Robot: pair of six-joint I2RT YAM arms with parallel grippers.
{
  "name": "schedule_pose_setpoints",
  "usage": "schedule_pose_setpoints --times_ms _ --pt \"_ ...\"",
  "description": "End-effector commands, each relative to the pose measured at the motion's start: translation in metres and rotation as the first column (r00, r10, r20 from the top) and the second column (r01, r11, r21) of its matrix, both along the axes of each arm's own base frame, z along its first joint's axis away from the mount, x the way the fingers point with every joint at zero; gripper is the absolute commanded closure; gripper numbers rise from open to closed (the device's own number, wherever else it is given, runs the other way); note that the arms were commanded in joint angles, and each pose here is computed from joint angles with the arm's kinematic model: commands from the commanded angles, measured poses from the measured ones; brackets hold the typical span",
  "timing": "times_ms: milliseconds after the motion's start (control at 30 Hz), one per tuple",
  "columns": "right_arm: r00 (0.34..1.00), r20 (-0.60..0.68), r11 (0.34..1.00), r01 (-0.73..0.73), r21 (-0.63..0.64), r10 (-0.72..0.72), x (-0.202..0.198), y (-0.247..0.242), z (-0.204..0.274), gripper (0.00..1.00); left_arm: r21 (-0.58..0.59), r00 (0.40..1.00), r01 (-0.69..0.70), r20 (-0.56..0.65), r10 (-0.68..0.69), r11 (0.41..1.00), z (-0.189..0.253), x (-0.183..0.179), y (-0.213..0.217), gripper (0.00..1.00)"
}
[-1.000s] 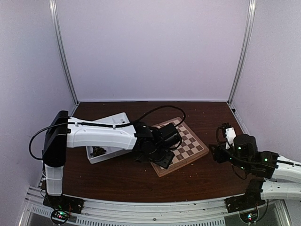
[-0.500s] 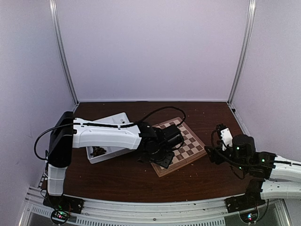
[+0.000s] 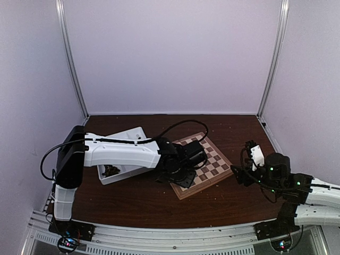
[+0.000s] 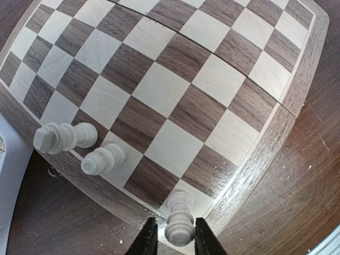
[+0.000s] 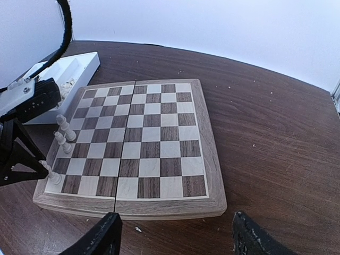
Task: Set up the chess pieces on the board
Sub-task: Pick up the chess piece from the chessboard.
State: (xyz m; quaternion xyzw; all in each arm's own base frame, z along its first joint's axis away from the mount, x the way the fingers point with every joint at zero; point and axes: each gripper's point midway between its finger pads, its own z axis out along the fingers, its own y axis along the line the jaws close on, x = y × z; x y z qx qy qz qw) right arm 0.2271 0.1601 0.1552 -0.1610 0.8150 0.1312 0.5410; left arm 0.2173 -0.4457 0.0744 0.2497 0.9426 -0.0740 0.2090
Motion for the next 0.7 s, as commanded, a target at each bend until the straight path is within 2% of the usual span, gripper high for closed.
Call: schedule_pose_setpoints --times_ms 0,100,333,667 --pt "1.000 0.008 1.000 -0.009 0.003 0.009 0.001 0.002 0.000 0.27 0.002 1.000 -0.016 0.023 0.016 1.000 0.001 0.010 -0.002 0.78" --pt "1.000 0.003 1.000 -0.011 -0.001 0.011 0.002 0.003 0.000 0.27 0.000 1.000 -0.016 0.022 0.016 1.000 0.002 0.011 -0.002 0.86" --pt "1.000 -0.006 1.000 -0.012 -0.010 0.012 0.003 0.005 -0.002 0.26 -0.012 1.000 -0.004 0.014 0.004 1.000 0.005 0.009 -0.005 0.95" --pt "1.000 -0.004 1.000 -0.003 -0.012 0.002 0.003 0.002 -0.002 0.26 0.006 0.999 0.014 -0.041 -0.014 1.000 0.029 0.000 0.015 0.96"
